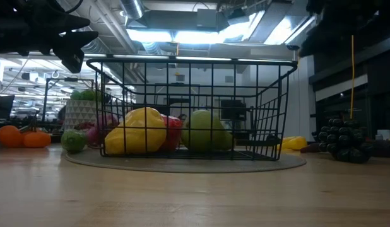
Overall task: Build produce basket
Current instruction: Put the black grapes into the black wire basket
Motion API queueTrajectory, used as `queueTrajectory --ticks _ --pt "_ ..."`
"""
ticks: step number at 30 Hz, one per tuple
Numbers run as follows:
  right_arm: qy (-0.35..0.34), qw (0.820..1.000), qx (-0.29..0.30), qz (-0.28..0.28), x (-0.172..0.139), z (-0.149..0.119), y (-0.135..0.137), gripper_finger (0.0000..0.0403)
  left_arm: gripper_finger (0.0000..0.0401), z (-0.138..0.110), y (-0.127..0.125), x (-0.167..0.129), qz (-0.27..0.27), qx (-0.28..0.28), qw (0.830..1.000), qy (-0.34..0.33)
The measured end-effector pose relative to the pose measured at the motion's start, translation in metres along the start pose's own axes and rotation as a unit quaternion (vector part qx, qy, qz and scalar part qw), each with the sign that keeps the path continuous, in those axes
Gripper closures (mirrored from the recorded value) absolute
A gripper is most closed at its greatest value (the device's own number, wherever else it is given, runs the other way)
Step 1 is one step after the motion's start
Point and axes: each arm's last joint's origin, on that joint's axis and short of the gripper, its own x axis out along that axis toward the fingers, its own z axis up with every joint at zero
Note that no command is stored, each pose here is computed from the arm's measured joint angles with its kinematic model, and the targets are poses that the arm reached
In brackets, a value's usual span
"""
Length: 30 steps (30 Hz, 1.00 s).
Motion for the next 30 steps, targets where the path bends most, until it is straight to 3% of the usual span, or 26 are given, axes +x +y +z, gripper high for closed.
queueTrajectory --ticks 3,7,16,30 --pt "0.039 0.997 0.04 0.056 0.006 -0.008 0.002 0.0262 0.0286 0.0 0.0 0.0 0.0 0.0 1.0 0.0" --pt "0.084 0.993 0.067 0.052 0.013 -0.021 0.0 0.0262 0.0286 0.0 0.0 0.0 0.0 0.0 1.0 0.0" --pt "0.172 0.965 0.199 -0.006 0.037 -0.052 -0.006 0.0262 0.0286 0.0 0.0 0.0 0.0 0.0 1.0 0.0" --pt "0.228 0.921 0.29 -0.126 0.068 -0.069 -0.009 0.0262 0.0286 0.0 0.0 0.0 0.0 0.0 1.0 -0.001"
